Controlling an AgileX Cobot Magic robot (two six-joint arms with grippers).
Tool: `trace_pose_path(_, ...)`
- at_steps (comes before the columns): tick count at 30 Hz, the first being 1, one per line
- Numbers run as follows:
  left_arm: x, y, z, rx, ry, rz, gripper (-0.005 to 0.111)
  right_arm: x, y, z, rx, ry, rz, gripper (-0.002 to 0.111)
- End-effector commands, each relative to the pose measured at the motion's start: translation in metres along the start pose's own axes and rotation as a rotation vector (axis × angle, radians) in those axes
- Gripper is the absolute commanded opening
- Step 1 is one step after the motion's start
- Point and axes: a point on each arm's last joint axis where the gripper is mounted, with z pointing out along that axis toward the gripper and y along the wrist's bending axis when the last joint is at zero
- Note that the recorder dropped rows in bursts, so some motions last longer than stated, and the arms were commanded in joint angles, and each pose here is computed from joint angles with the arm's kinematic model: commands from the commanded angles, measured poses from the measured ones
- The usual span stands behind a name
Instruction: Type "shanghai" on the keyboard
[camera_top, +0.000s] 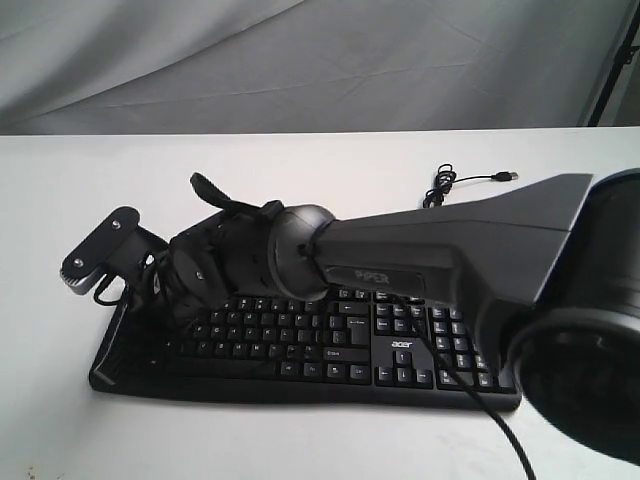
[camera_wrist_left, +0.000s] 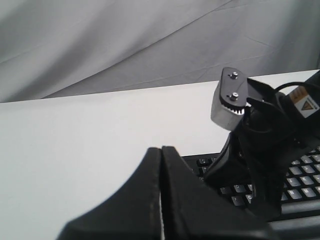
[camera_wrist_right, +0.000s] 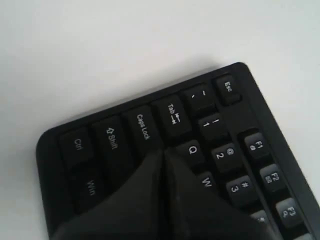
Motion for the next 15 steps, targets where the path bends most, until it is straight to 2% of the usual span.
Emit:
trace_pose_path(1, 0.001, 0.0, 0.0, 0.004, -0.004, -0.001, 0.0, 0.0, 0.0, -0.024, 0.01, 0.003, -0.014, 0.0)
trace_pose_path(10, 0.001, 0.0, 0.0, 0.004, -0.004, -0.001, 0.0, 0.055, -0.006, -0.067, 0.058, -0.022, 0.118, 0.0)
trace_pose_path(15, 0.001, 0.0, 0.0, 0.004, -0.004, -0.001, 0.0, 0.076, -0.012, -0.067, 0.074, -0.001, 0.156, 0.0)
